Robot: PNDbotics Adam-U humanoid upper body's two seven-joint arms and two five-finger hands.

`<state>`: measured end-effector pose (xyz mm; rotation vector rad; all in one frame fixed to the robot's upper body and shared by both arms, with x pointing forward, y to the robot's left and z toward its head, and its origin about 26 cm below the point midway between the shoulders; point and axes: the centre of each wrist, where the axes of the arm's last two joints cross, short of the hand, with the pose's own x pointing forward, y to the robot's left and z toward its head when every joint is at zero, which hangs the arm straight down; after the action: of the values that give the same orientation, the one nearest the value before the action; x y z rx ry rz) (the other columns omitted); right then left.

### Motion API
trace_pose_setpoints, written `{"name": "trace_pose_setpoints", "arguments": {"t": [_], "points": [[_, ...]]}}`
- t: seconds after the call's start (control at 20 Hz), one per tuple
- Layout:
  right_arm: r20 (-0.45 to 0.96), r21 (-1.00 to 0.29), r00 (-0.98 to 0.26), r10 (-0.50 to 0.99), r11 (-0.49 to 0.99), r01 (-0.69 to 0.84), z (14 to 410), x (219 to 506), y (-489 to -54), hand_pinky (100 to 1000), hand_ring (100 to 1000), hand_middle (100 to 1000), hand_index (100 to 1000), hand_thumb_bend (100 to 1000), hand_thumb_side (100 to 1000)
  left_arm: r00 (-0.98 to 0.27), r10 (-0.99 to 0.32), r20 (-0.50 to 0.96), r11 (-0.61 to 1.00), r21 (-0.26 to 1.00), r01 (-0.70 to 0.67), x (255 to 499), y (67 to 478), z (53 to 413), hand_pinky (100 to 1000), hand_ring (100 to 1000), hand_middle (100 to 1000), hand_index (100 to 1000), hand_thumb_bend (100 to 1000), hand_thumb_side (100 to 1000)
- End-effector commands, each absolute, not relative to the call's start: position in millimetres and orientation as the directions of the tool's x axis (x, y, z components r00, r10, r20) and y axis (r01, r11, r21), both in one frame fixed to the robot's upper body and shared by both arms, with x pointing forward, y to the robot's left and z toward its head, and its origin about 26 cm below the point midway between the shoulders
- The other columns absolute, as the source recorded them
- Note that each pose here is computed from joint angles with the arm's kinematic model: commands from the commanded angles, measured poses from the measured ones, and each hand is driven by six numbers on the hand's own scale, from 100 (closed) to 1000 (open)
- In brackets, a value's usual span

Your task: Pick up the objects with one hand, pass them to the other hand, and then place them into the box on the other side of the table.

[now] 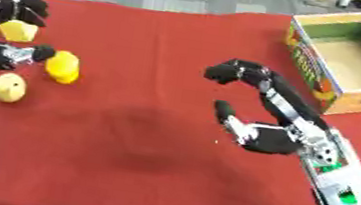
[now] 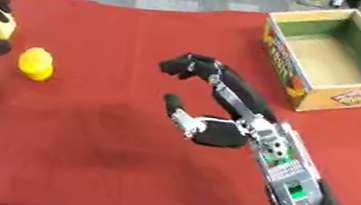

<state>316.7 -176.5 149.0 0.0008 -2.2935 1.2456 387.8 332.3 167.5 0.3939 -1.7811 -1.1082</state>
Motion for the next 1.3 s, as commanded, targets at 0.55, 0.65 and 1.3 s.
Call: {"name": "trace_pose_setpoints", "arguments": {"t": [0.55, 0.65, 1.3], "points": [[0.422, -0.783, -0.882, 0.211, 0.575, -0.238, 159, 317, -171, 735, 777, 736, 848, 100, 609, -0.234, -0.948, -0.215, -0.283, 0.908, 0.310, 376, 460, 229, 772, 656, 674, 817, 577, 302], [0.423, -0.782, -0.881, 0.211, 0.576, -0.238, 159, 317, -171, 735, 777, 737, 848, 100, 610, -0.235, -0.929, -0.287, -0.352, 0.881, 0.316, 377, 466, 222, 771, 654, 672, 814, 566, 294], [0.428, -0.779, -0.879, 0.212, 0.580, -0.239, 158, 316, -170, 734, 777, 737, 848, 100, 615, -0.254, -0.953, -0.162, -0.245, 0.909, 0.337, 384, 471, 181, 756, 632, 652, 779, 541, 329]]}}
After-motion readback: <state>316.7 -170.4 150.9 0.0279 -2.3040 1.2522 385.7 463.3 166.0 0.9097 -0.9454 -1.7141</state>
